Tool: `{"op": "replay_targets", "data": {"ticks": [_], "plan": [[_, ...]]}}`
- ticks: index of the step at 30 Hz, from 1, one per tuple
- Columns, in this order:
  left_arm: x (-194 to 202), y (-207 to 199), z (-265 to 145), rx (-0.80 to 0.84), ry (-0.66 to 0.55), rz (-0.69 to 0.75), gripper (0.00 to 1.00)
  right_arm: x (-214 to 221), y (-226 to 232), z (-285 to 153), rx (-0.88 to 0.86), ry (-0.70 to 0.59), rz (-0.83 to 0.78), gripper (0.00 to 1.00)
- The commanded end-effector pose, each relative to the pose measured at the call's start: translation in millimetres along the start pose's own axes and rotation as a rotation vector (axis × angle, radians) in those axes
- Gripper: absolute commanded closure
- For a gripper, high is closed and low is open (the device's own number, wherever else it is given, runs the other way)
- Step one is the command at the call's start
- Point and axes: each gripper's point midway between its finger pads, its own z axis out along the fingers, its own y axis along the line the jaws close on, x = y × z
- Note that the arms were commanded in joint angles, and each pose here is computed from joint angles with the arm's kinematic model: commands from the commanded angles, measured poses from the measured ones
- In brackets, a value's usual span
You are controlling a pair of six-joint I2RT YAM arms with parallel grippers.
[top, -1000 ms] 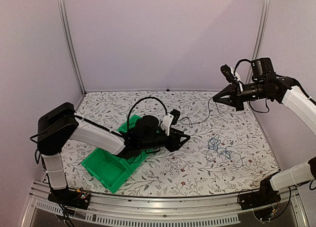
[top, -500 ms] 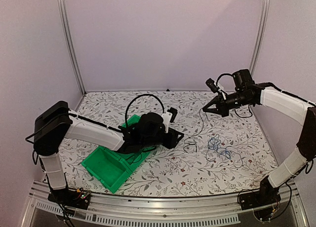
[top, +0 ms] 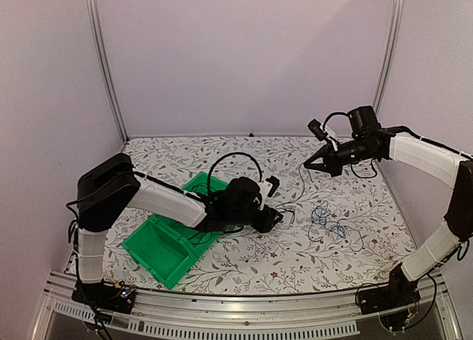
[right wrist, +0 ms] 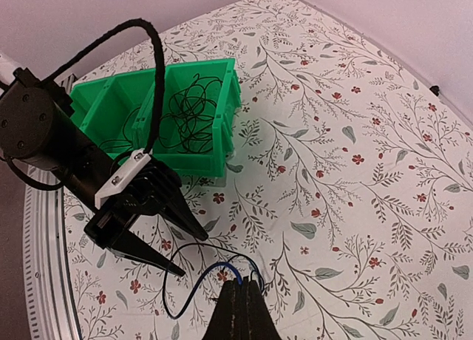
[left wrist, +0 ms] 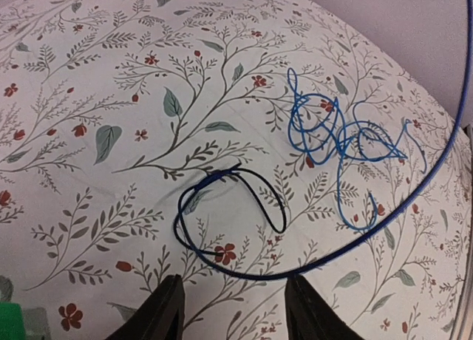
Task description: Untangle the cables
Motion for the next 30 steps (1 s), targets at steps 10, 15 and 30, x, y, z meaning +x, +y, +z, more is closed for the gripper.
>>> {"op": "replay_targets", "data": {"ticks": [10,15,30], "plan": [[2.4,9.2,-17.3,-0.089,-0.045,-0.040,0.53,-24.0,4.3,-13.4,0.018,-0.049,-0.005,1.00],[2.4,6.7,7.3,-0.118,-0.049,-0.035,0.54,-29.0,6.7,-13.4,-0.007,-0.061,0.006,1.00],[-5.2,19.0,56.6,-0.209,-0.103,0.008,0.55,-46.3,14.9,-21.3,-0.040,-0.091,0.008,1.00]]}}
